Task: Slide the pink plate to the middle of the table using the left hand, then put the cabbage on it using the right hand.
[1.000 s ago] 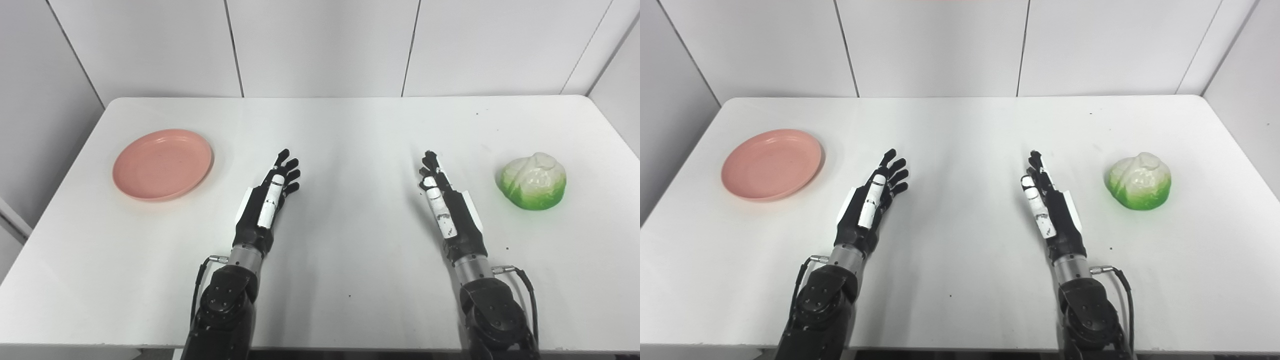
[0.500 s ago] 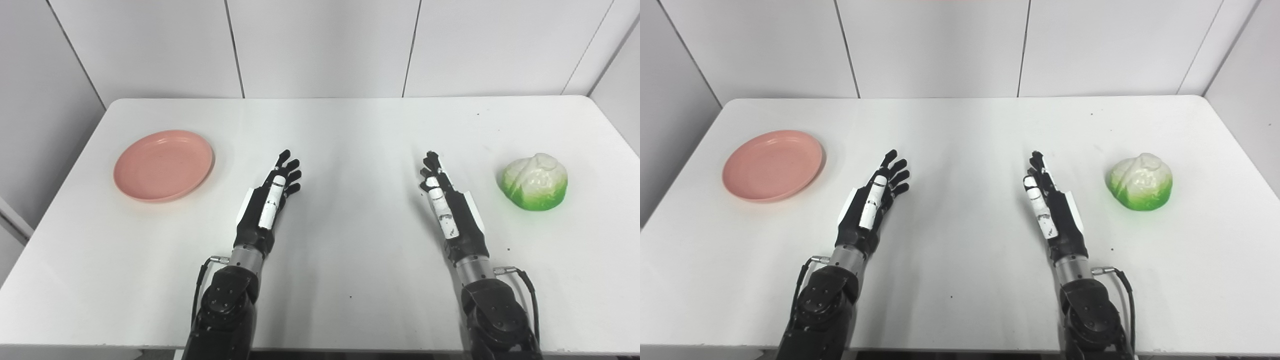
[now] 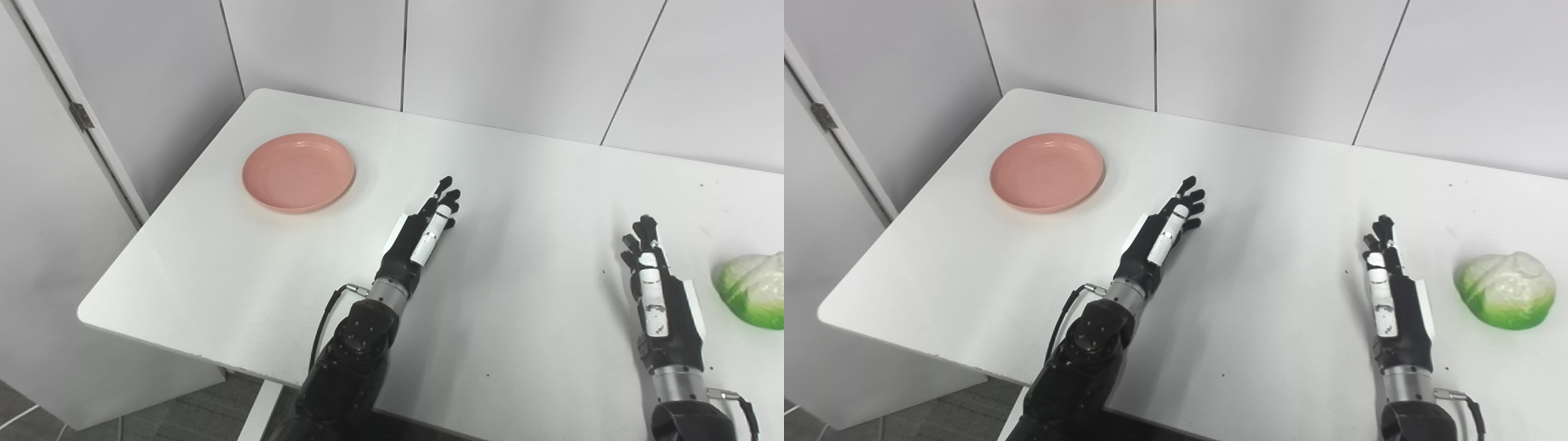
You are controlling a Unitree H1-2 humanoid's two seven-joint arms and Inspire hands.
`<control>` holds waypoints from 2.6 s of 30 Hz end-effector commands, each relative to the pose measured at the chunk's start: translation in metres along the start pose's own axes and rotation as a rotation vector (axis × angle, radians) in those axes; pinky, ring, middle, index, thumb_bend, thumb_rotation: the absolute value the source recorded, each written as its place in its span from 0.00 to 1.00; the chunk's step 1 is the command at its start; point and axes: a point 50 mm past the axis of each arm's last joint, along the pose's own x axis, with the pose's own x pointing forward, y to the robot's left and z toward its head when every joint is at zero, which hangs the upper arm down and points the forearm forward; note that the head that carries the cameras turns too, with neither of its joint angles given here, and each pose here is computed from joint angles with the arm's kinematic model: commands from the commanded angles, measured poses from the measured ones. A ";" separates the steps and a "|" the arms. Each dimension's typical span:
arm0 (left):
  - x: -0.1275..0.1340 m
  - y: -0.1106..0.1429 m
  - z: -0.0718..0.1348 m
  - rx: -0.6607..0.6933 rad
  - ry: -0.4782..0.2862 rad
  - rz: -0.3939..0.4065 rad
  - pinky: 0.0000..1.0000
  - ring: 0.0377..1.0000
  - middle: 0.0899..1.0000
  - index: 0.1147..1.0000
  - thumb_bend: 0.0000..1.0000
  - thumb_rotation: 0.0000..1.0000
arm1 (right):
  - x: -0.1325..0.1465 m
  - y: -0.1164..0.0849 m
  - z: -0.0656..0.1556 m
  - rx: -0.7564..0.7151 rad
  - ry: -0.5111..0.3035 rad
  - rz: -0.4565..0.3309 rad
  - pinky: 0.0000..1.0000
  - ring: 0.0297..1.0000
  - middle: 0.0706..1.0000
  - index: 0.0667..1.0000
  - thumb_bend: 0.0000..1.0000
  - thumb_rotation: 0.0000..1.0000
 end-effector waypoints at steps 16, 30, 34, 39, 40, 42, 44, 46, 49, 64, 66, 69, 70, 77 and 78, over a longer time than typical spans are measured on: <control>-0.005 -0.008 -0.015 -0.037 0.032 0.014 0.90 0.93 0.94 0.94 0.41 1.00 | -0.002 -0.001 -0.009 0.016 0.003 -0.007 1.00 0.99 1.00 1.00 0.36 1.00; 0.019 0.013 0.067 -0.110 -0.212 0.079 0.94 0.94 0.95 0.96 0.45 1.00 | 0.003 0.000 -0.011 0.023 -0.001 0.000 1.00 0.99 1.00 1.00 0.33 1.00; 0.023 0.019 0.091 -0.119 -0.262 0.093 0.98 0.95 0.96 0.97 0.48 1.00 | 0.004 -0.001 -0.012 0.022 -0.002 0.002 1.00 0.99 1.00 1.00 0.32 1.00; 0.027 0.033 0.124 -0.121 -0.340 0.126 0.98 0.95 0.97 0.96 0.47 1.00 | 0.005 0.000 -0.012 0.023 -0.006 0.002 1.00 0.99 1.00 1.00 0.31 1.00; 0.028 0.038 0.131 -0.116 -0.355 0.133 0.97 0.96 0.97 0.97 0.47 1.00 | 0.005 0.000 -0.012 0.024 -0.006 0.003 1.00 0.99 1.00 1.00 0.31 1.00; 0.029 0.046 0.142 -0.111 -0.382 0.157 0.96 0.96 0.98 0.97 0.48 1.00 | 0.005 0.000 -0.012 0.024 -0.006 0.005 1.00 1.00 1.00 1.00 0.32 1.00; 0.030 0.057 0.153 -0.109 -0.409 0.185 0.95 0.95 0.96 0.96 0.47 1.00 | 0.005 0.000 -0.011 0.025 -0.006 0.008 1.00 1.00 1.00 1.00 0.32 1.00; 0.030 0.068 0.163 -0.098 -0.425 0.209 0.95 0.95 0.96 0.96 0.46 1.00 | 0.005 -0.001 -0.011 0.024 -0.005 0.011 1.00 1.00 1.00 1.00 0.31 1.00; 0.029 0.085 0.173 -0.079 -0.446 0.240 0.96 0.96 0.97 0.97 0.47 1.00 | 0.005 -0.001 -0.011 0.018 -0.013 0.016 1.00 1.00 1.00 1.00 0.30 1.00; 0.024 0.185 0.195 -0.019 -0.520 0.496 0.96 0.97 0.98 0.97 0.46 1.00 | 0.005 -0.004 -0.012 0.007 -0.017 0.012 1.00 0.99 1.00 1.00 0.32 1.00; 0.024 0.198 0.195 -0.013 -0.516 0.534 0.94 0.95 0.96 0.96 0.45 1.00 | 0.004 -0.004 -0.013 0.003 -0.017 0.013 1.00 0.99 1.00 1.00 0.31 1.00; 0.023 0.216 0.193 -0.007 -0.514 0.564 0.95 0.95 0.96 0.95 0.45 1.00 | 0.004 -0.005 -0.012 -0.002 -0.015 0.010 1.00 0.99 1.00 1.00 0.31 1.00; 0.023 0.220 0.193 -0.008 -0.514 0.568 0.95 0.95 0.96 0.94 0.45 1.00 | 0.004 -0.005 -0.012 -0.003 -0.015 0.009 1.00 0.99 1.00 1.00 0.31 1.00; 0.020 0.266 0.181 0.003 -0.485 0.625 0.94 0.95 0.95 0.94 0.44 1.00 | 0.004 -0.005 -0.014 -0.006 -0.010 0.006 1.00 0.99 1.00 1.00 0.32 1.00; 0.019 0.270 0.179 0.005 -0.480 0.630 0.95 0.95 0.96 0.95 0.44 1.00 | 0.003 -0.005 -0.014 -0.006 -0.010 0.008 1.00 0.99 1.00 1.00 0.32 1.00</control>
